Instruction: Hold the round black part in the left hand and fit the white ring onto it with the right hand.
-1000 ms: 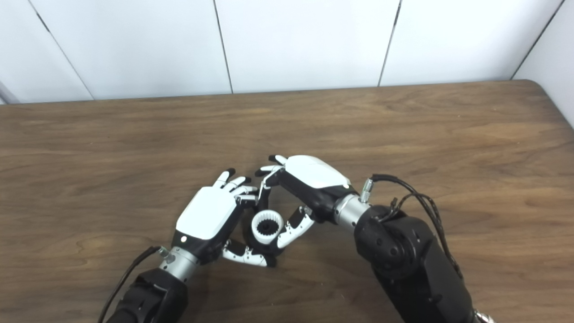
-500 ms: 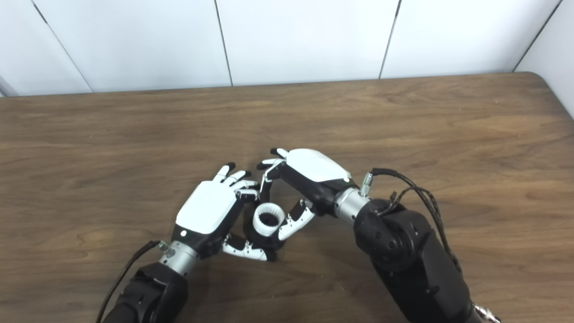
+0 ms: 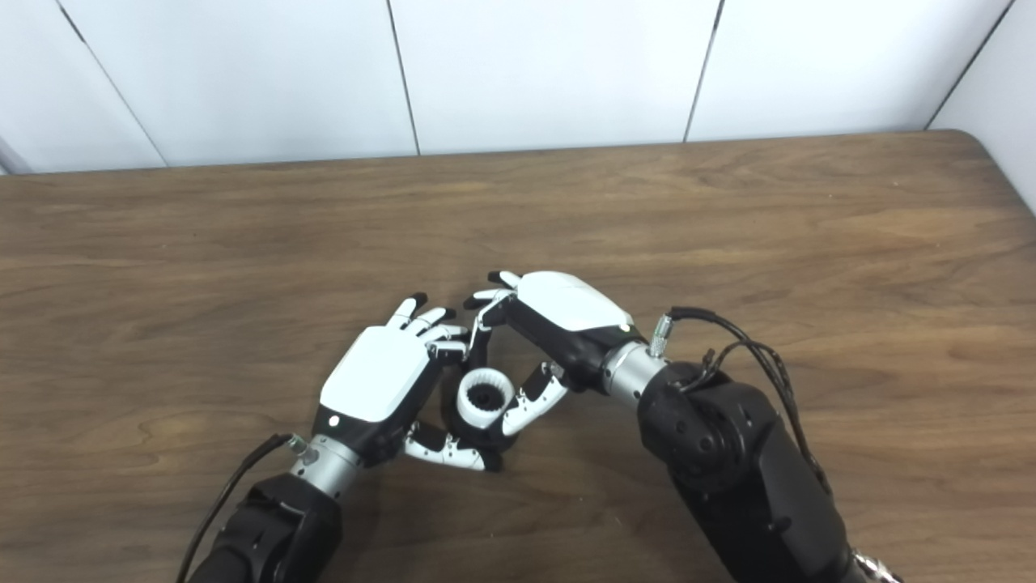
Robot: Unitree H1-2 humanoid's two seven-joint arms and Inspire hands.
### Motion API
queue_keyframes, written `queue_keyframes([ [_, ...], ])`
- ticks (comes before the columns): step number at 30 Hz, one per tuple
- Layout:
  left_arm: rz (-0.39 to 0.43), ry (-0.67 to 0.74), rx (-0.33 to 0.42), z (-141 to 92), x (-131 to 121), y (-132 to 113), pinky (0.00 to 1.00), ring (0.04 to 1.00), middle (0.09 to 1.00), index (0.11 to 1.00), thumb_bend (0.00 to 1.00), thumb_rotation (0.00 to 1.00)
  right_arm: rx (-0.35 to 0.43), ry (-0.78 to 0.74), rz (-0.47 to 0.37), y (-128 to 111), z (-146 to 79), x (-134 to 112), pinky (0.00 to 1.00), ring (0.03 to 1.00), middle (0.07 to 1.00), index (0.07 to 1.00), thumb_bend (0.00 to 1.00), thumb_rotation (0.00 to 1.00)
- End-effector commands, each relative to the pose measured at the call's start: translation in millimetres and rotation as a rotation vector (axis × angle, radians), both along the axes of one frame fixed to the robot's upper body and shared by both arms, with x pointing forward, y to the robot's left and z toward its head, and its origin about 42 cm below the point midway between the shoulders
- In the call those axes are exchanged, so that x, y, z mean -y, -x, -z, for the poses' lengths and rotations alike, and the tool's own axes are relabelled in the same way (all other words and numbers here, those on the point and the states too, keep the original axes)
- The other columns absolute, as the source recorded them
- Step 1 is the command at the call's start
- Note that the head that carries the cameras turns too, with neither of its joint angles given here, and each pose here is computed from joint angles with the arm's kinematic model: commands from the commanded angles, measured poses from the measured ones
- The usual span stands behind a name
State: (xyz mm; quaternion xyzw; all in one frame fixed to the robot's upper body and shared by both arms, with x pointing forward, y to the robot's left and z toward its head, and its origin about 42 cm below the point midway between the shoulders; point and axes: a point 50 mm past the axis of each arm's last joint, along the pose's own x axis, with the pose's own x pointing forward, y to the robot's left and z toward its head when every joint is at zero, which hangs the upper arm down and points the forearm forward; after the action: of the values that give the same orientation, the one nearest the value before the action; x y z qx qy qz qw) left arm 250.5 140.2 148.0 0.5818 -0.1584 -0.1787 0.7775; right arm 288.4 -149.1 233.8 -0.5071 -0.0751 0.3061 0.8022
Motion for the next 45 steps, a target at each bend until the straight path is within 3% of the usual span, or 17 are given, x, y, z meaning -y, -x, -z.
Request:
queue_keyframes([
  [1, 0.006, 0.016, 0.053, -10.8, 4.0, -3.7, 1.00, 0.902, 0.789, 0.483, 0.53, 0.06, 0.069, -0.021, -0.017, -1.7, -11.6, -2.7, 1.00, 0.993, 0.879, 0.484, 0.52, 0.13],
  [23, -0.001, 0.013, 0.062, -10.5, 4.3, -4.4, 1.00, 0.900, 0.787, 0.483, 0.53, 0.06, 0.060, 0.014, -0.006, -2.7, -10.5, 0.8, 1.00, 0.991, 0.890, 0.492, 0.52, 0.15],
  [24, -0.001, 0.012, 0.062, -10.3, 4.1, -4.4, 1.00, 0.901, 0.788, 0.483, 0.53, 0.06, 0.060, 0.013, -0.004, -2.6, -10.5, 0.8, 1.00, 0.990, 0.890, 0.565, 0.77, 0.17],
  [25, -0.002, 0.013, 0.062, -10.1, 4.0, -4.5, 1.00, 0.902, 0.789, 0.483, 0.53, 0.06, 0.062, 0.011, -0.003, -2.6, -10.4, 0.8, 1.00, 0.990, 0.891, 0.593, 0.86, 0.18],
  [27, -0.002, 0.012, 0.062, -9.9, 3.6, -4.5, 1.00, 0.901, 0.788, 0.483, 0.53, 0.06, 0.064, 0.009, -0.006, -2.5, -10.2, 1.0, 1.00, 0.989, 0.891, 0.614, 0.95, 0.19],
  [45, -0.003, 0.015, 0.059, -10.3, 2.4, -5.2, 1.00, 0.904, 0.789, 0.484, 0.53, 0.06, 0.063, 0.012, -0.002, -3.1, -11.8, 4.3, 1.00, 0.999, 0.895, 0.601, 0.98, 0.19],
])
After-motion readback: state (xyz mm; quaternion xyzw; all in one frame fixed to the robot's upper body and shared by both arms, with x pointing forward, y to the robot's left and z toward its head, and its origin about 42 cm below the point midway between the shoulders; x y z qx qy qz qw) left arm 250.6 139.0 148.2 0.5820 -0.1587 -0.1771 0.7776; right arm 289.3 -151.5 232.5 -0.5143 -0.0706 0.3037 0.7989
